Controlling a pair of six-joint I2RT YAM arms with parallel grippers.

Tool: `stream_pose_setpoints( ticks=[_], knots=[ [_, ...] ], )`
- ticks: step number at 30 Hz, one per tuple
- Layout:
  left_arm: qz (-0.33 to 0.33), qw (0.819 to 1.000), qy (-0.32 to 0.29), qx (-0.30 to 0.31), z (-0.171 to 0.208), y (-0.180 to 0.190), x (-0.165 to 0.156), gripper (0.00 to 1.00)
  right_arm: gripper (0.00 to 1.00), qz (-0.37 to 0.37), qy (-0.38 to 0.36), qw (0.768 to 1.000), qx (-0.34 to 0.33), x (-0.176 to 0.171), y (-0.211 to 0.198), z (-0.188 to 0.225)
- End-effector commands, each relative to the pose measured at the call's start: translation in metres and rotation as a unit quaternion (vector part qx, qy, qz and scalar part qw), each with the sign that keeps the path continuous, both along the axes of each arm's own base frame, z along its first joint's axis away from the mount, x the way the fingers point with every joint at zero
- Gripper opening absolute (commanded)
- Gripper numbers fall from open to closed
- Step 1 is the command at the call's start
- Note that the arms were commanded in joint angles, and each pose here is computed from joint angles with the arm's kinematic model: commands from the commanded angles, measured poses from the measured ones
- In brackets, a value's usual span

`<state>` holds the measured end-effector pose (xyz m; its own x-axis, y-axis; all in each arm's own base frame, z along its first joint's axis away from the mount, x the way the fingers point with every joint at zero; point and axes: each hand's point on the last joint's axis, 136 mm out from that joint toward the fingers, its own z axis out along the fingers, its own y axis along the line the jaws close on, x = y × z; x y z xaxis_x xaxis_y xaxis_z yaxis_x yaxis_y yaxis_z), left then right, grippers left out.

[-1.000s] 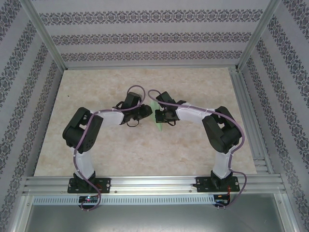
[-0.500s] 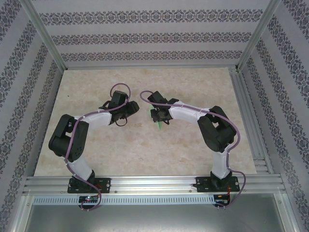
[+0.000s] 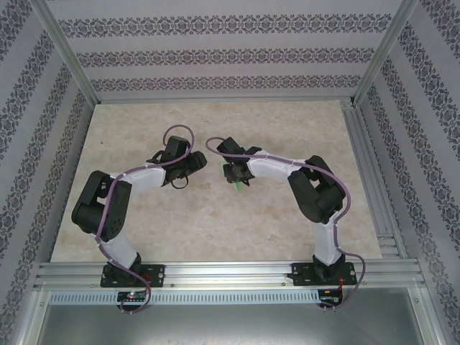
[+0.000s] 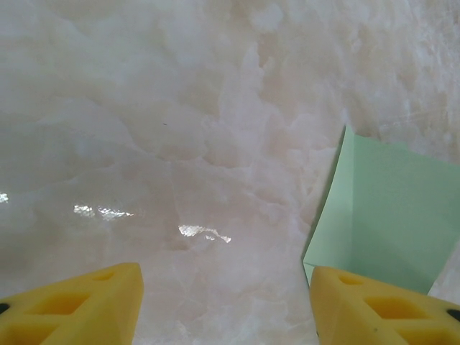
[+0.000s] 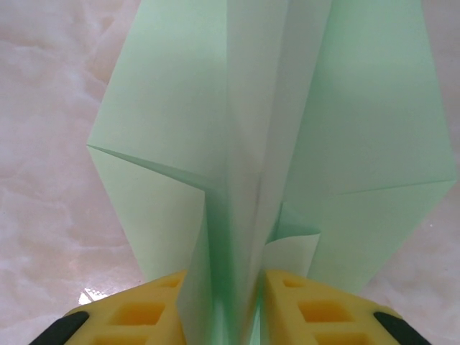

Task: Fold a paper plane with a square sheet of paper (pick it up from the middle)
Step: Move the paper plane to the top-center of the table.

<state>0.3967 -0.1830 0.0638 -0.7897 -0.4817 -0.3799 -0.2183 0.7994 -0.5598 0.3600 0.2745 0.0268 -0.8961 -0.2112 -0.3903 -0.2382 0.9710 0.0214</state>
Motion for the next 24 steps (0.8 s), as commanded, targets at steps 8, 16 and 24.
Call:
stream_pose_setpoints(
  ticks=[8,16,24],
  knots=[
    [0.001,1.0,-0.003,0.012,0.001,0.008,-0.002,0.66,0.47,-0.021,-0.061,0.998,0.001,0.006,-0.005,0.042],
    [0.004,1.0,-0.003,0.014,0.0,0.009,-0.003,0.69,0.56,-0.03,-0.051,0.998,-0.008,0.007,-0.008,0.032],
    [0.008,1.0,-0.001,0.02,-0.001,0.013,-0.005,0.73,0.5,-0.017,-0.024,1.0,-0.004,0.004,0.002,0.017]
  ],
)
